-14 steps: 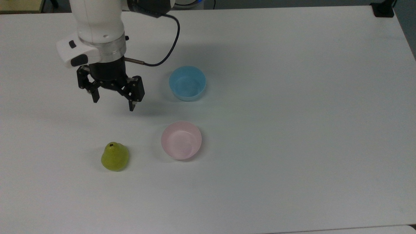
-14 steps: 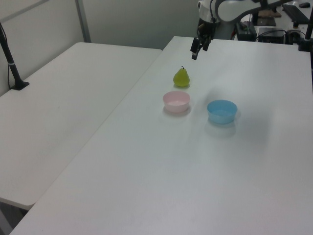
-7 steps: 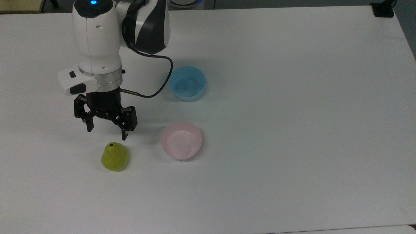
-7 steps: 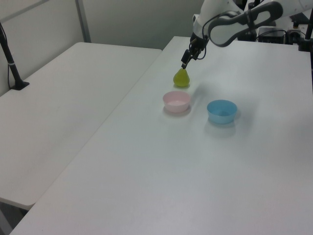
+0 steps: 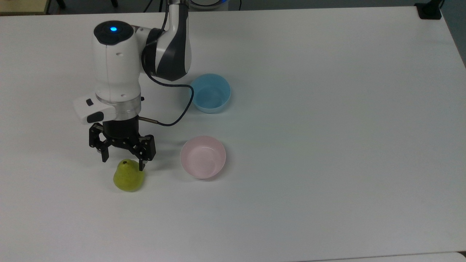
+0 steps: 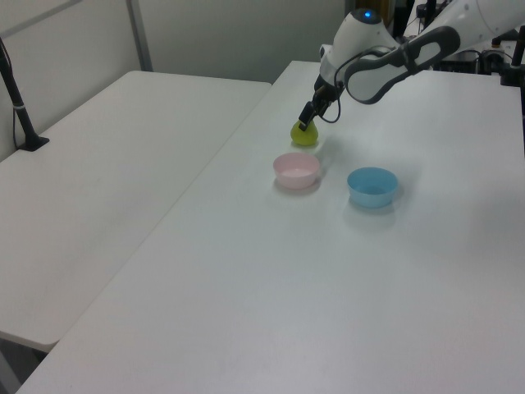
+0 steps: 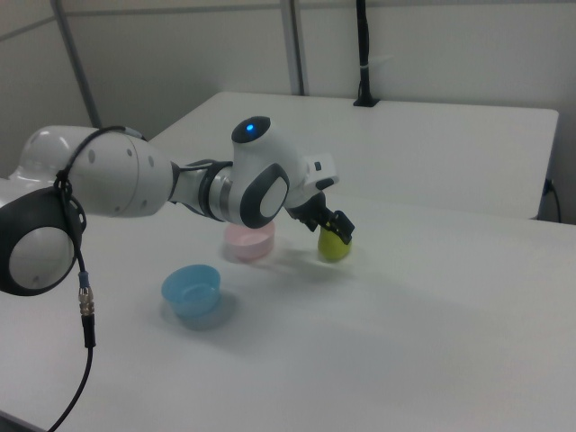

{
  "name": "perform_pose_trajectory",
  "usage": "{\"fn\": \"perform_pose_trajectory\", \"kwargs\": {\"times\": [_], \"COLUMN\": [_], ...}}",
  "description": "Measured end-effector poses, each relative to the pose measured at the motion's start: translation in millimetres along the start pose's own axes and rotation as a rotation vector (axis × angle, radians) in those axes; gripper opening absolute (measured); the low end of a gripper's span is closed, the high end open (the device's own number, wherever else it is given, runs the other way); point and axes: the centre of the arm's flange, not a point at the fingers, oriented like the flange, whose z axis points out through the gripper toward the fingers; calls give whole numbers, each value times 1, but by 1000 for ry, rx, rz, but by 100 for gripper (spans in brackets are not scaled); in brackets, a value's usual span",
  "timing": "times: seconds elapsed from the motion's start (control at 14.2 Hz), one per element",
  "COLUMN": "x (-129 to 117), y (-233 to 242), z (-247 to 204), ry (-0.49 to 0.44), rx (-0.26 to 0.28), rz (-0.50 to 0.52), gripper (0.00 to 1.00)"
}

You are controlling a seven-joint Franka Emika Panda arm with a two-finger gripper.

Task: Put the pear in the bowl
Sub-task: 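Close the gripper on the green pear and lift it, then carry the pear over the pink bowl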

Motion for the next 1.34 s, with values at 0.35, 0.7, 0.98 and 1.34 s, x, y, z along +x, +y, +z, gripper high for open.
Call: {"fn": "perform_pose_trajectory", "kwargs": {"times": [0.35, 0.7, 0.98, 1.34], "x": [-9, -10, -8, 14], "y": [-4, -6, -5, 2], "z": [27, 31, 29, -8], "ry": [43, 59, 64, 125], "rx": [1, 3, 3, 0], "rz": [-19, -21, -20, -11], "gripper": [95, 71, 71, 71]}}
